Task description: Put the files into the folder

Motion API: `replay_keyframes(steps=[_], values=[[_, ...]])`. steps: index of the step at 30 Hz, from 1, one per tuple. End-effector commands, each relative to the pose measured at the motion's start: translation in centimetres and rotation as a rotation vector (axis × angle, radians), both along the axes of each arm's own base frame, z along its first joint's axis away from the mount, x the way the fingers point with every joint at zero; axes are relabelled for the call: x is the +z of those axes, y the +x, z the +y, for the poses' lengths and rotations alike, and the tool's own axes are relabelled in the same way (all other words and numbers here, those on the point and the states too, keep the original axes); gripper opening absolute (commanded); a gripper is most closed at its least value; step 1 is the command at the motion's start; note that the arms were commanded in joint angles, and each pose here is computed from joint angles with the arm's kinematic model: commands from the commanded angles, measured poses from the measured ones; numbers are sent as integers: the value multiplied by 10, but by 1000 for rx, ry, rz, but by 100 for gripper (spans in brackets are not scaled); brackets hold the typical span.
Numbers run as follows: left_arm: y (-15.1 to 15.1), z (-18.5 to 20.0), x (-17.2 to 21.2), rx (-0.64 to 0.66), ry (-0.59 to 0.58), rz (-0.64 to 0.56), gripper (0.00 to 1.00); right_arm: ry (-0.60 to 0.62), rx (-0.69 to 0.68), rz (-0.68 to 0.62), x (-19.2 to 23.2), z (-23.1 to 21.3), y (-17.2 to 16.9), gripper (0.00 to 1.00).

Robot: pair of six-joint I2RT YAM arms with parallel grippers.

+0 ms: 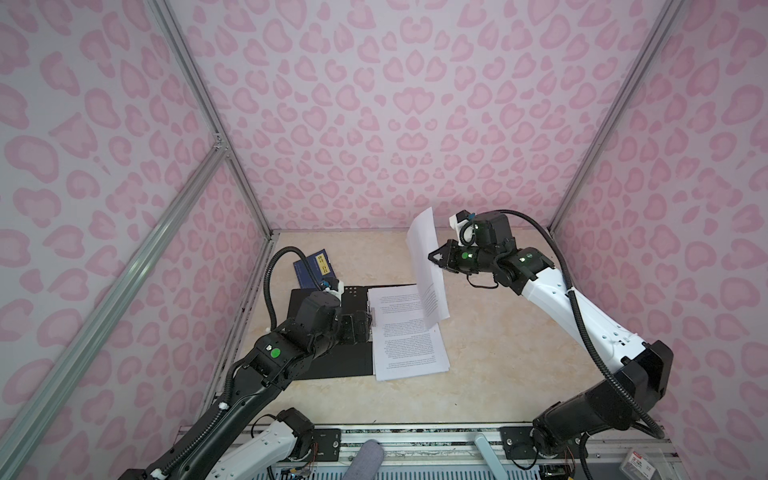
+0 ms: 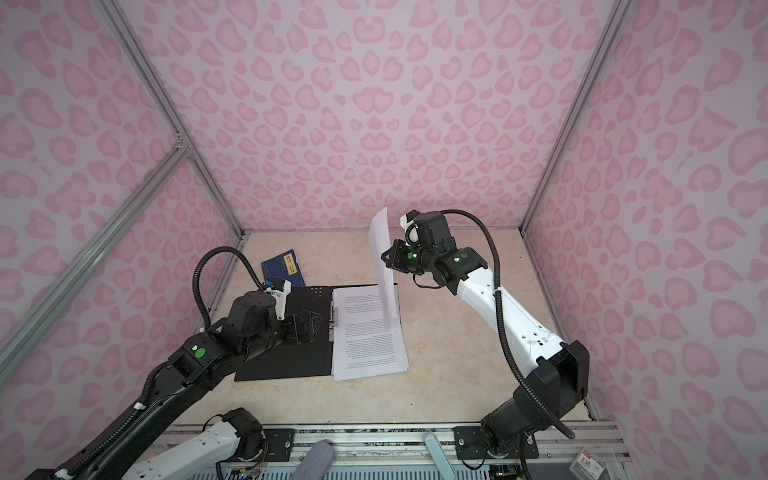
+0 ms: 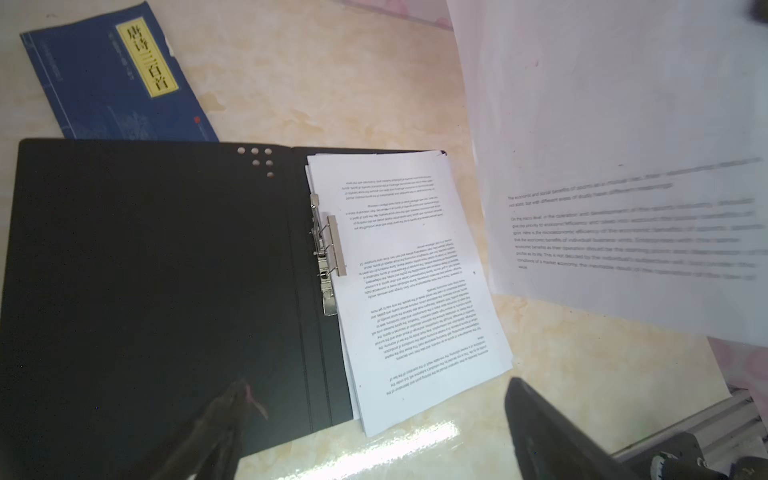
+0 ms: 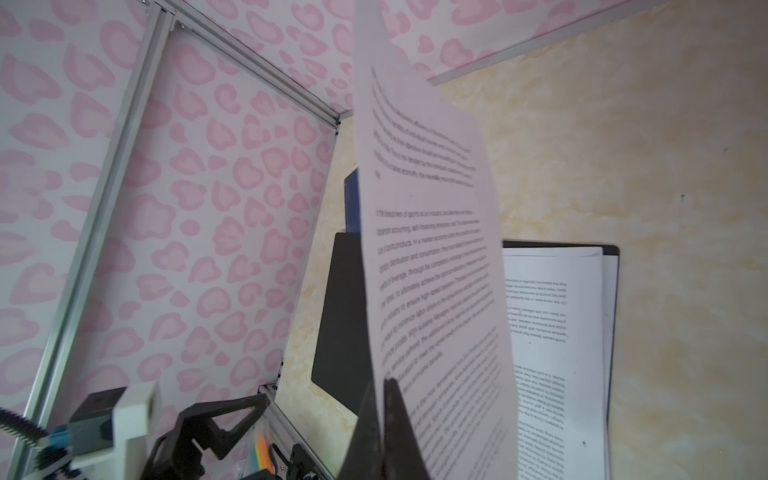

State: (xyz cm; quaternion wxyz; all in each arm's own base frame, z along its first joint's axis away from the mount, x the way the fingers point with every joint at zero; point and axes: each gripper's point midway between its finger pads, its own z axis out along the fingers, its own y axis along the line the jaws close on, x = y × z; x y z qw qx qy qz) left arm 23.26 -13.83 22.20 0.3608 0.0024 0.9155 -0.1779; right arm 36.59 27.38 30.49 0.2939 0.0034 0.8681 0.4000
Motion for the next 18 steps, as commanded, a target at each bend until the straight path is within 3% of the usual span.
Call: replay_keyframes(steps=[1, 9, 13, 18], values=[[3, 5, -12, 35, 12, 36, 98, 14, -3, 42, -17, -3, 1, 0], [11, -2, -20, 15, 24, 63, 98, -180, -49, 76, -139, -44, 15, 0], [10, -3, -27, 13, 22, 86, 98, -187, -14, 102, -197, -37, 15, 0], [4, -3, -45, 7, 30, 136, 98, -188, 47, 100, -230, -21, 7, 0]])
